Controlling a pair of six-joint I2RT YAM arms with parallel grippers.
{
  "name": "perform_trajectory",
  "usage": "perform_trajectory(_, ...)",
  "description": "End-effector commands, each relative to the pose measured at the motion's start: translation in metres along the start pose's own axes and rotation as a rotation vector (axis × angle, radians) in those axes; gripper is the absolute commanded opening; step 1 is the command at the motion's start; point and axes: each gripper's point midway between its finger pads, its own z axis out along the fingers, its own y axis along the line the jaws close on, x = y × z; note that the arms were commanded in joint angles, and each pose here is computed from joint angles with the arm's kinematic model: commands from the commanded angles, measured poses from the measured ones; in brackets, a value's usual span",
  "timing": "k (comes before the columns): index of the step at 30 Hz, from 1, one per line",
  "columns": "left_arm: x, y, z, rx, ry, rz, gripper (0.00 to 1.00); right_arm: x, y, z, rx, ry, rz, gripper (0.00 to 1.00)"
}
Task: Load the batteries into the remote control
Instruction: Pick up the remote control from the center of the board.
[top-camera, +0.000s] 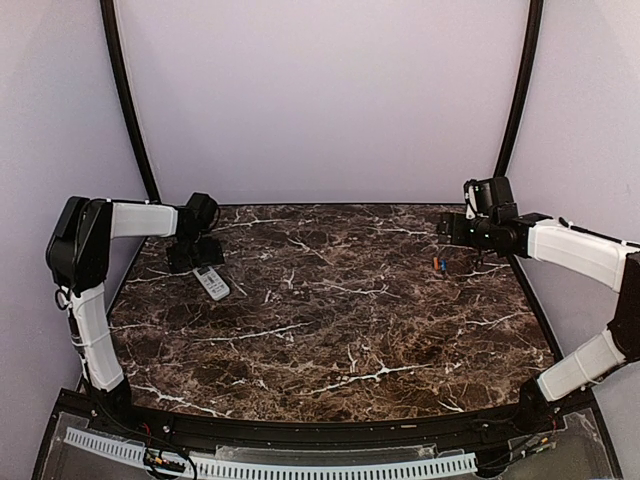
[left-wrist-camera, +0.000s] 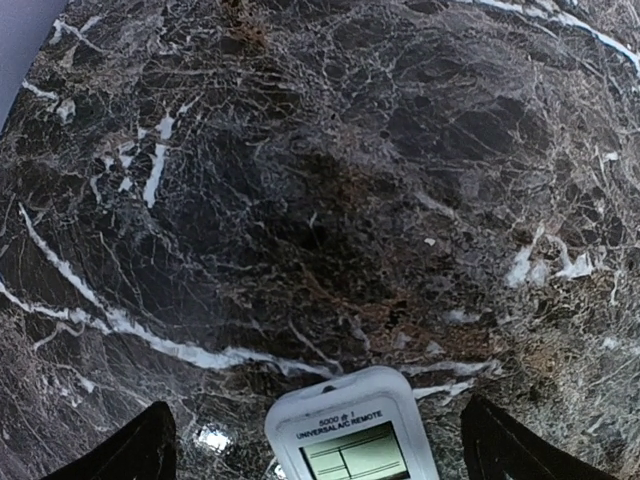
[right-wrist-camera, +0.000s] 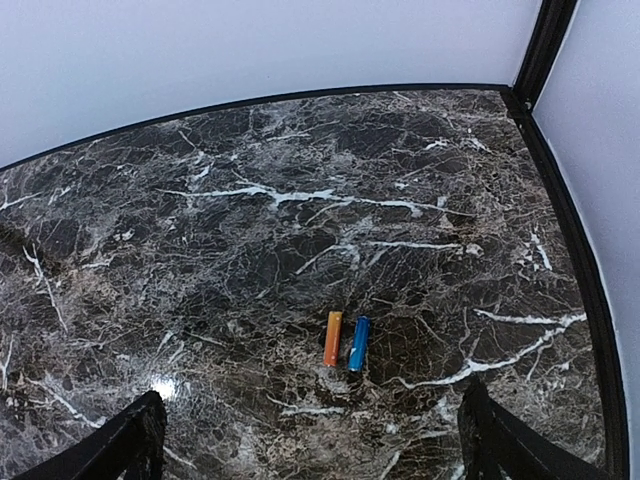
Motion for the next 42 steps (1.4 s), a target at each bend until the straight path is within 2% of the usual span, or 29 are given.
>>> perform_trajectory(1, 0.023, 0.002, 0.005, 0.011, 0.098, 0.056, 0.99, -0.008, -0.002, -0.006, 0.026, -0.027, -0.011, 0.99)
perform_trajectory(9, 0.044, -0.019, 0.012, 0.128, 0.193, 0.118, 0.90, -0.009, -0.006, -0.010, 0.044, -0.031, -0.022, 0.98)
perform_trajectory(17, 0.055, -0.013, 0.021, 0.115, 0.255, 0.104, 0.83, -0.009, -0.015, -0.019, 0.078, -0.066, -0.037, 0.99)
perform_trajectory(19, 0.056, -0.012, 0.021, 0.114, 0.256, 0.102, 0.76, -0.010, -0.016, -0.019, 0.085, -0.067, -0.041, 0.99)
perform_trajectory(22, 0.055, -0.010, 0.020, 0.106, 0.253, 0.099, 0.59, -0.012, -0.016, -0.019, 0.087, -0.067, -0.048, 0.99)
perform_trajectory(28, 0.052, -0.010, 0.015, 0.119, 0.229, 0.093, 0.36, -0.016, -0.013, -0.020, 0.076, -0.069, -0.051, 0.99)
perform_trajectory(30, 0.050, -0.010, 0.010, 0.133, 0.216, 0.092, 0.25, -0.017, -0.011, -0.021, 0.065, -0.068, -0.051, 0.99)
perform_trajectory(31, 0.046, -0.011, 0.006, 0.142, 0.203, 0.090, 0.14, -0.017, -0.010, -0.022, 0.058, -0.067, -0.051, 0.99)
perform_trajectory(33, 0.040, -0.010, -0.003, 0.154, 0.176, 0.080, 0.02, -0.020, -0.006, -0.026, 0.033, -0.069, -0.055, 0.99)
perform_trajectory(37, 0.017, -0.022, -0.041, 0.279, 0.066, 0.049, 0.00, -0.034, 0.022, -0.043, -0.129, -0.107, -0.101, 0.99)
perform_trajectory(39, 0.000, -0.043, -0.077, 0.422, -0.030, 0.039, 0.00, -0.044, 0.058, -0.066, -0.332, -0.143, -0.143, 0.99)
perform_trajectory(40, -0.011, -0.052, -0.109, 0.523, -0.088, 0.040, 0.00, -0.051, 0.073, -0.080, -0.422, -0.169, -0.165, 0.99)
perform_trajectory(41, -0.025, -0.065, -0.146, 0.622, -0.197, 0.056, 0.00, -0.056, 0.090, -0.096, -0.520, -0.198, -0.192, 0.99)
perform_trajectory(42, -0.029, -0.072, -0.166, 0.679, -0.248, 0.074, 0.00, -0.061, 0.107, -0.114, -0.619, -0.227, -0.218, 0.99)
